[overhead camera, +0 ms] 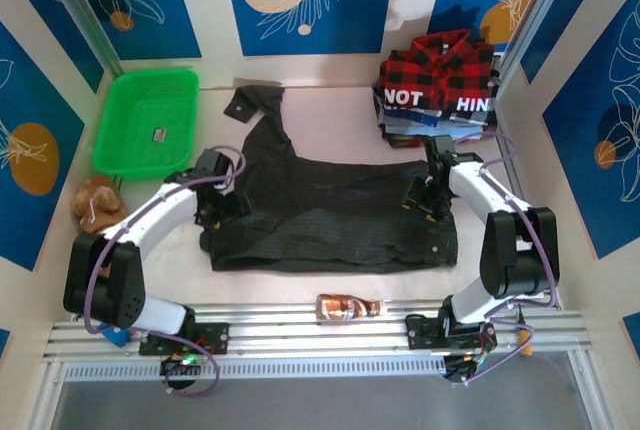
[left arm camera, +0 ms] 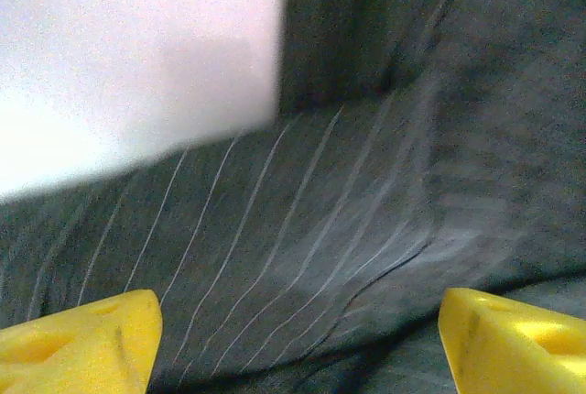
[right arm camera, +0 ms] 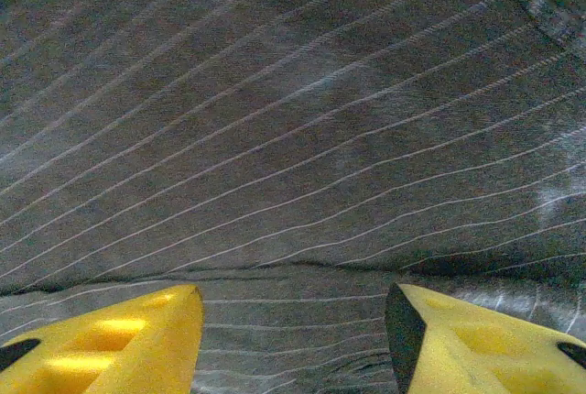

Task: Fold and stack the long sleeve shirts

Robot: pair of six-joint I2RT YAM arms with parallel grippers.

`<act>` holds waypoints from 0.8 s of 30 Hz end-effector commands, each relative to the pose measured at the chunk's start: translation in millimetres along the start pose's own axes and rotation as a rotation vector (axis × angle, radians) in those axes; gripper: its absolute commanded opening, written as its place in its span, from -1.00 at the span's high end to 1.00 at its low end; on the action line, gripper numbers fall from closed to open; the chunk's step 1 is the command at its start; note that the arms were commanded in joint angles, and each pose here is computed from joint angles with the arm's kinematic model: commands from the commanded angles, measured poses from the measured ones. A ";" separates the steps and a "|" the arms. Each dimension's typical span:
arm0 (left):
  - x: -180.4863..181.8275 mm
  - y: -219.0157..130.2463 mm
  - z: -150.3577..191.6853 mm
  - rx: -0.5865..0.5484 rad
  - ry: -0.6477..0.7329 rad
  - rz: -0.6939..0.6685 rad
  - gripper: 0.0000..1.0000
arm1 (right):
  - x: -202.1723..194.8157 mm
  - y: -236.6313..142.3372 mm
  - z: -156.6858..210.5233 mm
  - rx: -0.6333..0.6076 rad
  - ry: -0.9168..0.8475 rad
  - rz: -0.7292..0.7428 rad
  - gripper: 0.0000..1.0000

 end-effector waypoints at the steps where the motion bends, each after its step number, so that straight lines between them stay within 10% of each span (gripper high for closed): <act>1: 11.7 -9.9 13.6 -0.031 -0.058 0.012 -0.58 | -0.2 10.6 3.2 0.020 -0.006 -0.046 -0.11; 12: 56.0 5.7 59.5 0.059 -0.155 -0.055 -0.58 | -18.9 32.5 12.5 0.067 0.100 0.002 -0.09; 19: -4.6 -77.0 0.8 -0.108 -0.047 0.112 -0.82 | 30.5 -6.3 14.9 0.032 -0.074 -0.074 -0.09; 24: -25.7 -60.4 -54.9 -0.100 0.097 0.064 -0.66 | 95.8 -23.9 42.2 0.049 -0.268 -0.164 -0.09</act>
Point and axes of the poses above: each hand's point on the last joint's axis, 136 mm out from that joint toward the fingers, its own y axis out along the fingers, its own x axis along the line the jaws close on, z = x × y, the point moved 5 cm from there along -y, back along the fingers, and after that the axes turned 8 degrees about -y, right-handed, at the moved point
